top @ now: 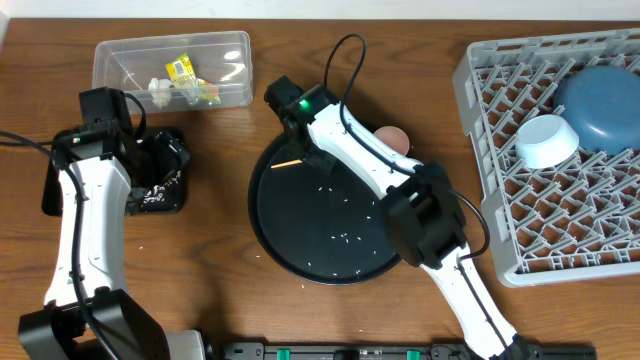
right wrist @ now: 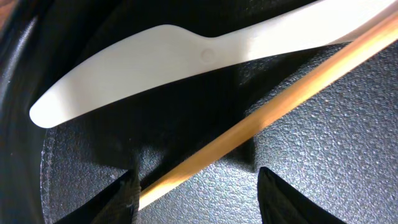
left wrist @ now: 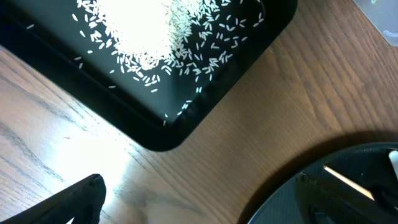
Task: Sort waste into correct bins and load items into the dishwasher rack
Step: 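Lift the wooden chopstick off the round tray with the right gripper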
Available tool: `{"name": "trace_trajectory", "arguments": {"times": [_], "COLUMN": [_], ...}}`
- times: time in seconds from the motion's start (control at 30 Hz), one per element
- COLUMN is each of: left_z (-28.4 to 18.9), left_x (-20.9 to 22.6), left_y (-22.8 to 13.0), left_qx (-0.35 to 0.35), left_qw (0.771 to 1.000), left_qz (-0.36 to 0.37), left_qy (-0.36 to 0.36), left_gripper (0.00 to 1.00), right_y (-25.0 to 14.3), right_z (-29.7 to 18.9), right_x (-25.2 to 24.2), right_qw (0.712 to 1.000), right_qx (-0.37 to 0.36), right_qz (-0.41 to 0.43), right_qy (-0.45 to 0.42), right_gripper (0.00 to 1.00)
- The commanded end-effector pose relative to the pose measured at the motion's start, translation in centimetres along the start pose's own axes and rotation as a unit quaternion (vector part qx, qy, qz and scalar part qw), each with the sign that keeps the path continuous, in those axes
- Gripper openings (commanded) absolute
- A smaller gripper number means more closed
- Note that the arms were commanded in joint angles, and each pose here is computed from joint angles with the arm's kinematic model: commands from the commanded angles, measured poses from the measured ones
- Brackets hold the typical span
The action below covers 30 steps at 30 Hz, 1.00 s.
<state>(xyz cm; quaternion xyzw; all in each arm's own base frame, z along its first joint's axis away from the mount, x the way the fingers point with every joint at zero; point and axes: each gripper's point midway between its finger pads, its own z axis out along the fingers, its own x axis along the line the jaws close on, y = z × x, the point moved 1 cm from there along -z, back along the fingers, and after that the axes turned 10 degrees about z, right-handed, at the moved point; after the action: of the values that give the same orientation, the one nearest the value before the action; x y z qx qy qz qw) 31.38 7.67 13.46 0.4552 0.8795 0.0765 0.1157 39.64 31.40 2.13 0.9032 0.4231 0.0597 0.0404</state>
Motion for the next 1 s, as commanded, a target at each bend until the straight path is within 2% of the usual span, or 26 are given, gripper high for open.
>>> {"name": "trace_trajectory", "arguments": {"times": [0.0, 0.17, 0.43, 0.53, 0.6, 0.67, 0.7, 0.97], "left_z": [-0.1, -0.1, -0.1, -0.1, -0.1, -0.1, -0.1, -0.1], "left_x": [0.2, 0.2, 0.2, 0.2, 0.2, 0.2, 0.2, 0.2], "left_y": [0.3, 0.3, 0.3, 0.3, 0.3, 0.3, 0.3, 0.3], "left_qx": [-0.006, -0.006, -0.006, -0.006, -0.006, -0.006, -0.006, -0.006], "left_qw": [1.000, 1.000, 1.000, 1.000, 1.000, 1.000, 1.000, 1.000], "left_qz": [-0.003, -0.003, -0.003, -0.003, -0.003, -0.003, -0.003, -0.003], "left_qy": [0.007, 0.007, 0.007, 0.007, 0.007, 0.007, 0.007, 0.007], "left_gripper": [0.98, 0.98, 0.98, 0.98, 0.98, 0.98, 0.98, 0.98], "right_y": [0.0, 0.2, -0.2, -0.4, -0.4, -0.3, -0.3, -0.4], "right_z": [1.6, 3.3, 4.4, 4.4, 4.4, 4.4, 4.4, 4.3], "right_x": [-0.9, -1.8, -1.9, -1.8, -1.8, -1.8, -1.8, -2.1], "right_qw": [1.000, 0.999, 0.999, 0.999, 0.999, 0.998, 0.998, 0.997], "right_qx": [-0.008, 0.005, 0.022, 0.022, 0.022, 0.023, 0.023, 0.025], "right_qz": [0.004, 0.023, -0.003, -0.011, -0.019, -0.029, -0.033, -0.044], "right_qy": [-0.024, -0.044, -0.045, -0.043, -0.043, -0.043, -0.043, -0.051], "right_gripper": [0.57, 0.59, 0.55, 0.45, 0.33, 0.15, 0.11, 0.12]}}
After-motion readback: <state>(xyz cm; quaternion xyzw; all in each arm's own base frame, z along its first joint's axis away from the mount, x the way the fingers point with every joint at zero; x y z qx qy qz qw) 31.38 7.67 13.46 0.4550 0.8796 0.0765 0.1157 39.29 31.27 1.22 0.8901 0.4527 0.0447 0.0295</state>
